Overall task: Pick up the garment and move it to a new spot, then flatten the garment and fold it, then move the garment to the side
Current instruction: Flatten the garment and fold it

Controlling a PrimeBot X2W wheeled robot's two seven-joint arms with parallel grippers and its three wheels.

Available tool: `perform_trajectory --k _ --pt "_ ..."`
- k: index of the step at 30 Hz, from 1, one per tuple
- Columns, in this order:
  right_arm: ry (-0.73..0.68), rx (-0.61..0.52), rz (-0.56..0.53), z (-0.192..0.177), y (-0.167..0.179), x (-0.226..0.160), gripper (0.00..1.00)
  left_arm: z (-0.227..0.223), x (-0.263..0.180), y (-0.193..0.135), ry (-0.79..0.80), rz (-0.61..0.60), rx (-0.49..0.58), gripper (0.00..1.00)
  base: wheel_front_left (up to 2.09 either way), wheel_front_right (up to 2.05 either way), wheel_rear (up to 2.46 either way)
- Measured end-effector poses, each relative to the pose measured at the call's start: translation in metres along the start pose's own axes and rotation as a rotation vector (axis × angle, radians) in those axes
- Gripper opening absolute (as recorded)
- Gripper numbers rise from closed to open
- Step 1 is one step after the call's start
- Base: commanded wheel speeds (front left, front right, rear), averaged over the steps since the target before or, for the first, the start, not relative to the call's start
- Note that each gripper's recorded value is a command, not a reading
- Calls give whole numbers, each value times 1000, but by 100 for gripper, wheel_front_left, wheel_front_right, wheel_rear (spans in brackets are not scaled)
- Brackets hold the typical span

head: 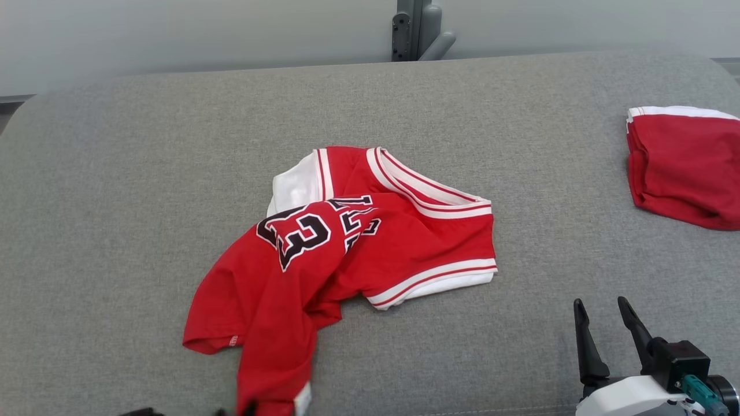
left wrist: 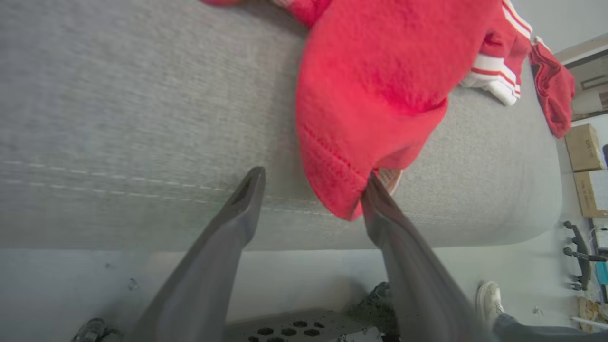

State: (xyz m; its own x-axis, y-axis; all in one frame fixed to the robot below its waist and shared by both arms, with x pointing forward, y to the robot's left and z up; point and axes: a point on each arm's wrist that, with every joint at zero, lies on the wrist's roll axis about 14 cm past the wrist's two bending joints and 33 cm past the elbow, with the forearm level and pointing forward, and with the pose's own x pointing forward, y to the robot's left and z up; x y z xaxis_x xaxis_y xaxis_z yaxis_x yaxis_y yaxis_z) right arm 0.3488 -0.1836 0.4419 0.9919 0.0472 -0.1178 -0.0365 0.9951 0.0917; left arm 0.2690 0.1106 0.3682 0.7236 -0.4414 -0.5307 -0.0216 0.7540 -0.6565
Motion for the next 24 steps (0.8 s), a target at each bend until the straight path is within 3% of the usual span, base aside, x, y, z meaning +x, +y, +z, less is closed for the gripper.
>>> perform_trajectory --k 3,9,16,19,24 --pt "-4 0 -5 1 -1 -1 100 46 -11 23 -147 103 53 100 0 0 0" --pt "-3 2 -19 1 -5 -4 100 107 -9 -23 -274 -24 167 100 0 0 0" --pt "0 14 -48 0 -13 -3 100 123 38 -102 -195 -227 402 100 0 0 0" --pt "1 20 -63 0 -17 -2 100 107 64 -149 -107 -363 434 100 0 0 0" --pt "-2 36 -107 1 -30 -2 100 80 107 -181 32 -434 540 100 0 0 0"
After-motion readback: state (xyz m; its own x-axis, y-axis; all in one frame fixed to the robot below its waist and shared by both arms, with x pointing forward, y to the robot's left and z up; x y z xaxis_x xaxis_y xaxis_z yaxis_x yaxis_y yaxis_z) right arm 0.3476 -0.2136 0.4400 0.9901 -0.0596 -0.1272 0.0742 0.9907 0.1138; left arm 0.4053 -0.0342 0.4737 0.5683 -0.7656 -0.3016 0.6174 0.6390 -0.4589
